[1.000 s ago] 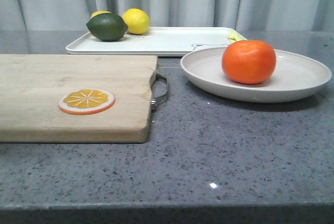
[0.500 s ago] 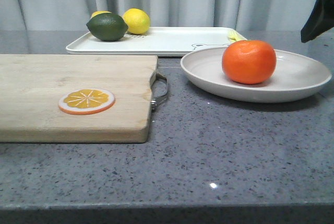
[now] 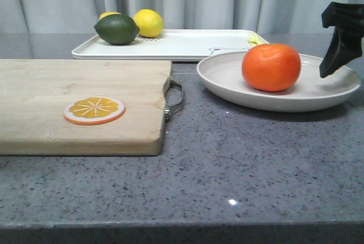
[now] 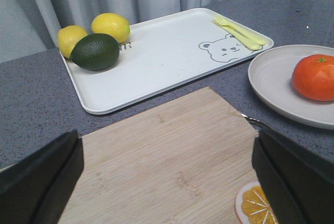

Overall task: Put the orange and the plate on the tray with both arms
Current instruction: 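Lower the right gripper to the plate rim farthest from the board and grip it, then lift the plate with the orange using the right gripper toward the tray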

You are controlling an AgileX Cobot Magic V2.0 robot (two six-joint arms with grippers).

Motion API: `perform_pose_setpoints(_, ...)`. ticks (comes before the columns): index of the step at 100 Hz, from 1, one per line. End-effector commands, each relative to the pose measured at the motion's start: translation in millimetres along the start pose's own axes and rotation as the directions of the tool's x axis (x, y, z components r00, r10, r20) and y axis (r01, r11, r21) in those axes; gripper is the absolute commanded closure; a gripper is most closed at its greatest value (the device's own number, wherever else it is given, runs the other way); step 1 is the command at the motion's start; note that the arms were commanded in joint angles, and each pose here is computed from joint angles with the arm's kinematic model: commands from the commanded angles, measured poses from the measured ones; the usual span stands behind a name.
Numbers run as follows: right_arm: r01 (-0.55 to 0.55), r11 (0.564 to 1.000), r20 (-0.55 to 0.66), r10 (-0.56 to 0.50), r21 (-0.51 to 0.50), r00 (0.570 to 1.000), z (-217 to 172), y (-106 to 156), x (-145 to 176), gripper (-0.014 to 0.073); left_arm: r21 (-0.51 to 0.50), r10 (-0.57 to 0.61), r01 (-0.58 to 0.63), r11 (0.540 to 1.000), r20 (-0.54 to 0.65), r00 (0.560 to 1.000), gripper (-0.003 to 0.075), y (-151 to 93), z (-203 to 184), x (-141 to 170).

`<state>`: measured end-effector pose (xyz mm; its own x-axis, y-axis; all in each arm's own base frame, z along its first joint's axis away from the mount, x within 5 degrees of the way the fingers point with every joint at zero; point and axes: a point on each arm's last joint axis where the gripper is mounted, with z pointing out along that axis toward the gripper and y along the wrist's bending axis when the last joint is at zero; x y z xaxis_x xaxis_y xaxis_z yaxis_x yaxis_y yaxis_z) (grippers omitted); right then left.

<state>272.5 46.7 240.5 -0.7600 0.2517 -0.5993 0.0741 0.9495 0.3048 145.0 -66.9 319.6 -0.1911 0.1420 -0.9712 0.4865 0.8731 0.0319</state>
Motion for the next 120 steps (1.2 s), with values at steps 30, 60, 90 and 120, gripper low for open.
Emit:
perform_pose_setpoints(30, -0.011, 1.0, 0.046, 0.012, -0.022, 0.999, -6.2, 5.0, -11.5, 0.0108, -0.05, -0.014, 0.018, 0.999, 0.076, 0.997, 0.0099, 4.9, -3.4, -13.8)
perform_pose_setpoints(60, -0.039, 0.999, 0.036, 0.041, -0.033, 0.999, -6.2, 6.0, -10.7, 0.0351, -0.05, -0.014, 0.018, 0.999, 0.076, 0.997, 0.0099, 4.9, -3.4, -13.8)
perform_pose_setpoints(90, -0.062, 0.997, 0.047, 0.064, -0.045, 0.997, -7.0, 6.9, -11.8, 0.0568, -0.05, -0.014, 0.018, 0.999, 0.076, 0.997, 0.0099, 4.9, -3.4, -13.8)
perform_pose_setpoints(120, -0.057, 0.992, 0.105, 0.069, -0.112, 0.992, -34.2, 24.4, -41.1, 0.066, -0.048, -0.018, 0.022, 0.999, 0.075, 0.997, 0.0099, 4.8, -3.4, -13.7)
